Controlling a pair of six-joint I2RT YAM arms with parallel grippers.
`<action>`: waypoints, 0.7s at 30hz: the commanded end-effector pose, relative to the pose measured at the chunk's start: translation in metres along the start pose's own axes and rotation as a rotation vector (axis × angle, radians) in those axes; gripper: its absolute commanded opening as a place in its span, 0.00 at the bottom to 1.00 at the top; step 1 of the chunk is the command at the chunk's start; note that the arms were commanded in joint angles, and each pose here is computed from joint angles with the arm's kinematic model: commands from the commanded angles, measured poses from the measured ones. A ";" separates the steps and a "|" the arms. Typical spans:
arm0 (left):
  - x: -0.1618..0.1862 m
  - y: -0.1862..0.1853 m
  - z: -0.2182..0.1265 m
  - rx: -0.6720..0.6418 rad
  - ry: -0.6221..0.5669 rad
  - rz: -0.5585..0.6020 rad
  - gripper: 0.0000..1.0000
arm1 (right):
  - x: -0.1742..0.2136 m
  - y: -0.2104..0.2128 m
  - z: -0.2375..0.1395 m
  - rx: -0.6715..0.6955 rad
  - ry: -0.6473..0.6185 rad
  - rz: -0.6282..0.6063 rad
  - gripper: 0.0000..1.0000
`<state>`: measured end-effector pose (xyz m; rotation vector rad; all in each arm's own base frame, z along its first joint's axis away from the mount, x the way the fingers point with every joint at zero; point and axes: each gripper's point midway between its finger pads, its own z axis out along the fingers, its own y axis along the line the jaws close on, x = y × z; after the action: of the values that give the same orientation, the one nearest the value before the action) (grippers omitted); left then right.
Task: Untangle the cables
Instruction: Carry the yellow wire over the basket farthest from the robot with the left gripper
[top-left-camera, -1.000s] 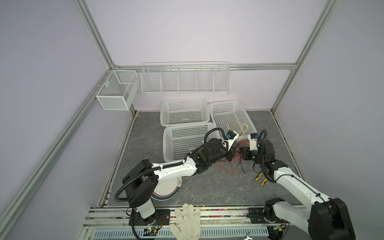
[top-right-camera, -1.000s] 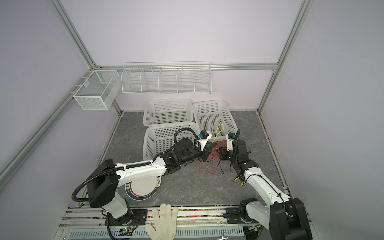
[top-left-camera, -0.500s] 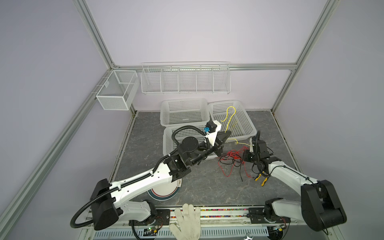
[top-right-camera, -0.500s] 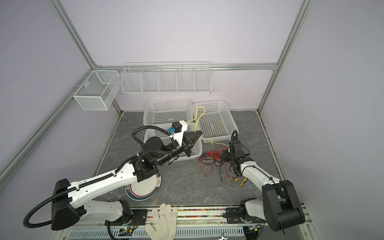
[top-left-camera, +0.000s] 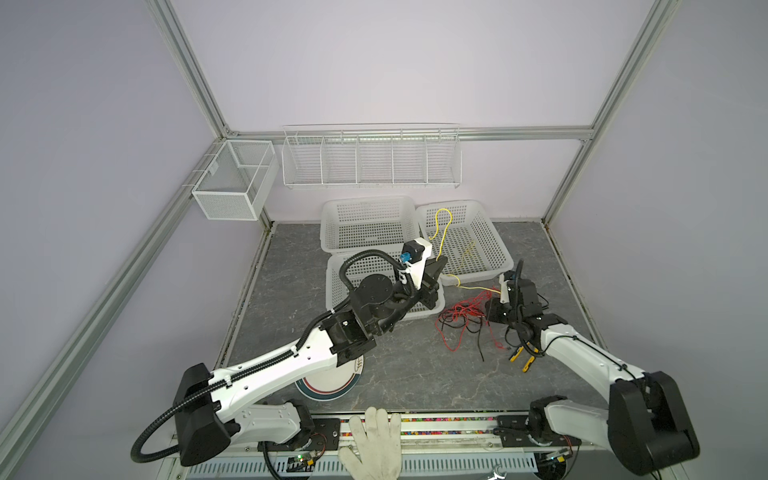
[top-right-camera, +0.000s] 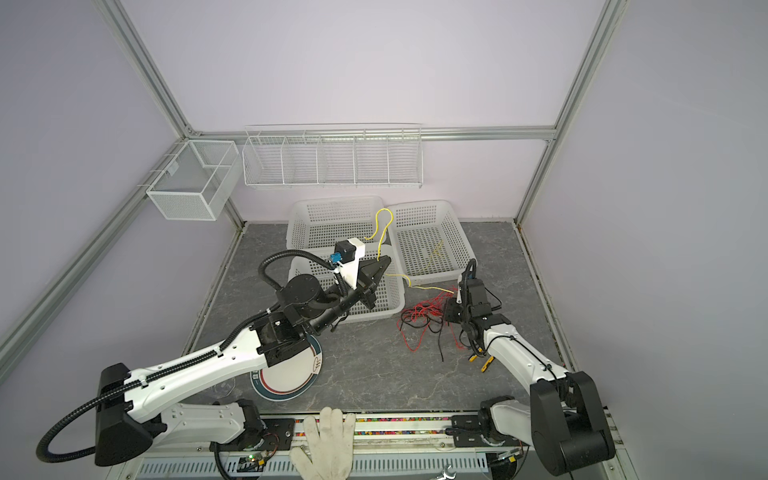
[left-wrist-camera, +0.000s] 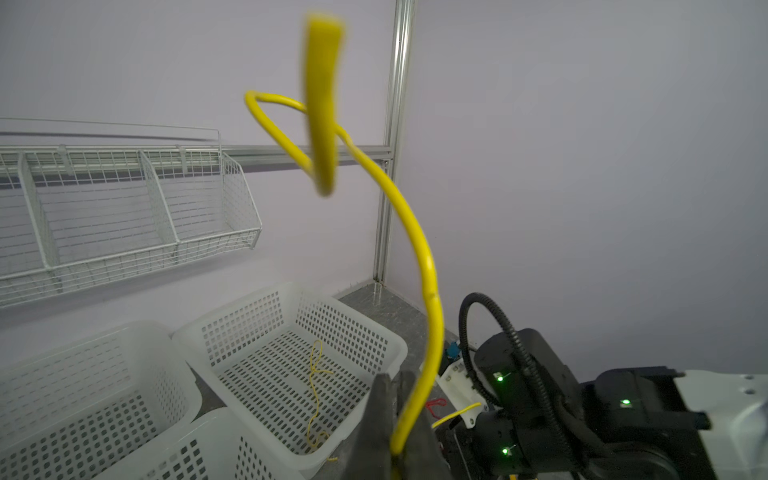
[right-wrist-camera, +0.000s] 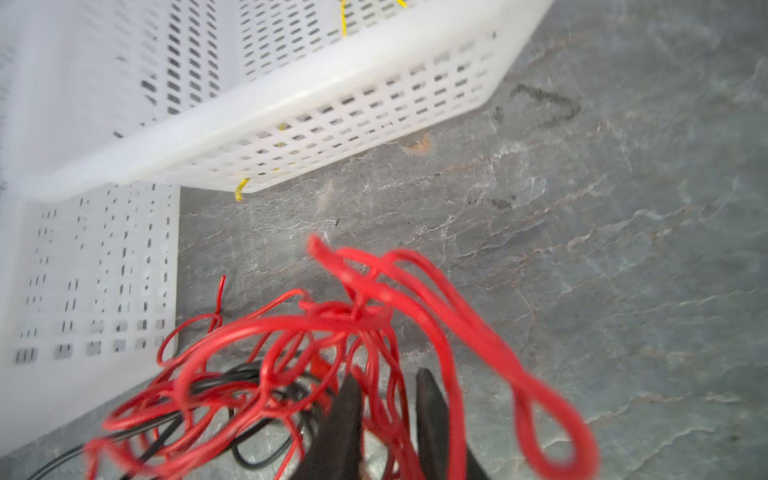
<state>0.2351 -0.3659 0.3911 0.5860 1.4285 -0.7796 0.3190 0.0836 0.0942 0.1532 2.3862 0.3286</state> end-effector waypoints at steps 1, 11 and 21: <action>0.010 0.017 0.015 -0.092 0.060 0.028 0.00 | -0.013 0.006 -0.021 -0.010 -0.038 -0.023 0.37; 0.027 0.070 0.079 -0.219 0.107 0.080 0.00 | -0.016 -0.020 -0.048 0.126 -0.100 -0.007 0.86; 0.059 0.101 0.163 -0.259 0.200 0.161 0.00 | -0.015 -0.022 -0.056 0.118 -0.145 0.008 0.95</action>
<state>0.3972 -0.4269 0.3487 0.5404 1.5790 -0.4602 0.2970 0.0523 0.1408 0.2161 2.2664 0.1886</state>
